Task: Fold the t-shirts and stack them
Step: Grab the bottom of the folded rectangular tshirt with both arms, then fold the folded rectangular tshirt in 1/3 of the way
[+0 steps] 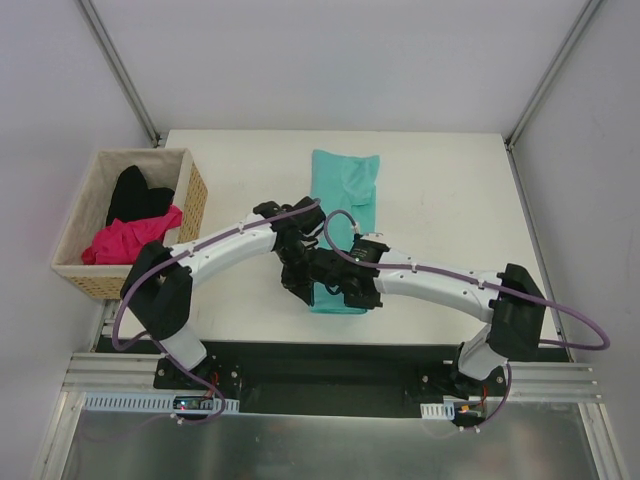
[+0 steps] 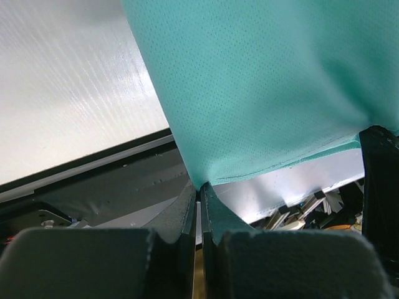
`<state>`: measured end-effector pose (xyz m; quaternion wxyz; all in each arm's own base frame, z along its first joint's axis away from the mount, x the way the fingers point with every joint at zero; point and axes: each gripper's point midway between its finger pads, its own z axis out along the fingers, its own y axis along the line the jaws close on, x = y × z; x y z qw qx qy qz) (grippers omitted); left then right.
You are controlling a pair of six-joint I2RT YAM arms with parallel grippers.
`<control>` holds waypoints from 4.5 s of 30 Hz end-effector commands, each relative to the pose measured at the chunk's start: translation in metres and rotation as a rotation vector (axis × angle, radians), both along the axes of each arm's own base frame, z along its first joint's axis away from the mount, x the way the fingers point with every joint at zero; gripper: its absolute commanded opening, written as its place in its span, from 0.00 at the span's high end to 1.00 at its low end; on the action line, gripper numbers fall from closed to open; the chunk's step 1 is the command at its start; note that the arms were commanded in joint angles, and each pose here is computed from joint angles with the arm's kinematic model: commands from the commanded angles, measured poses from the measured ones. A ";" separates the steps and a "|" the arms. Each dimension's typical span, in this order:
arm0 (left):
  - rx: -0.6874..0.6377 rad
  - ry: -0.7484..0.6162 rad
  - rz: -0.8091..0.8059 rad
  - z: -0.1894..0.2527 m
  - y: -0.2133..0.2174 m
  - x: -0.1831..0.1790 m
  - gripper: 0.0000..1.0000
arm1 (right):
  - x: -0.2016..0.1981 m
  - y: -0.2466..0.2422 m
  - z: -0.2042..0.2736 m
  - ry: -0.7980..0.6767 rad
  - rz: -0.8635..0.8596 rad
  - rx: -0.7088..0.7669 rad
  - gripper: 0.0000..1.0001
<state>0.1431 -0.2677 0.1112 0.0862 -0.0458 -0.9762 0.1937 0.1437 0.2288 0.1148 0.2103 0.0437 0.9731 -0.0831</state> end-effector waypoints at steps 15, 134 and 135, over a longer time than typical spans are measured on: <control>0.033 0.028 0.033 0.003 0.025 -0.026 1.00 | -0.023 -0.002 0.027 -0.014 -0.047 0.019 1.00; -0.067 -0.077 0.159 -0.009 0.041 0.228 0.87 | 0.335 -0.013 0.008 -0.230 0.292 -0.379 0.64; -0.066 -0.076 0.159 -0.009 0.042 0.227 0.87 | 0.337 -0.018 0.012 -0.239 0.282 -0.394 0.62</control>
